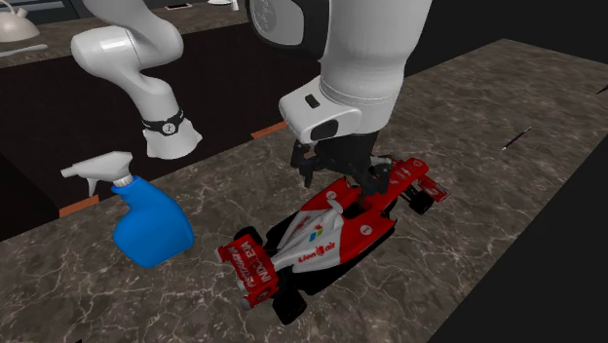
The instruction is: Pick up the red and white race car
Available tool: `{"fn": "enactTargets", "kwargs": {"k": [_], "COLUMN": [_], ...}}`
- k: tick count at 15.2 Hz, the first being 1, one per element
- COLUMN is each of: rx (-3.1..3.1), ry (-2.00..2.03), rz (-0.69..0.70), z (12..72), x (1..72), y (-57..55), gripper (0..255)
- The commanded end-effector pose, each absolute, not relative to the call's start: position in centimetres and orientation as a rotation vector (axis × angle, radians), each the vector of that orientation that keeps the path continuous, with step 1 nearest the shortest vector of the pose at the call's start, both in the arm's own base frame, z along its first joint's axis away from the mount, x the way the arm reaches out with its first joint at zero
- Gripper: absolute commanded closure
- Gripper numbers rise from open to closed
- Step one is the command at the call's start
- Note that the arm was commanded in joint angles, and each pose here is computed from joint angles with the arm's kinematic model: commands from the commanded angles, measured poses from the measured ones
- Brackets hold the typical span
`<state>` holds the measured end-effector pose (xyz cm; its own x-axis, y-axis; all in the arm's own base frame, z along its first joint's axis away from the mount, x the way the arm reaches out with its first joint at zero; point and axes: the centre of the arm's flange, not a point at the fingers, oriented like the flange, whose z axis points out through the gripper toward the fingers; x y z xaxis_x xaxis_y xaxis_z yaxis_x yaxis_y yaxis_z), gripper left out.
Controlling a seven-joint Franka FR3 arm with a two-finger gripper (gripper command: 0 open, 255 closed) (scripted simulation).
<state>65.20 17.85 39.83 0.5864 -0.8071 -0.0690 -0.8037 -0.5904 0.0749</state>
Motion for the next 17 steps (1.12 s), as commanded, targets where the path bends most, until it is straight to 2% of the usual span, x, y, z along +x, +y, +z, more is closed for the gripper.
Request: {"fn": "enactTargets", "kwargs": {"k": [1, 7, 8, 17], "rx": [2.762, 2.762, 2.762, 2.762], "ry": [-1.413, -1.413, -1.413, -1.413], "rz": [-0.149, -0.149, -0.149, -0.149], "z": [38.8, 36.4, 36.4, 36.4], "x": [65.6, 65.6, 65.5, 65.6], "y": [17.8, 17.8, 17.8, 17.8], "gripper": [0, 0, 255, 255]}}
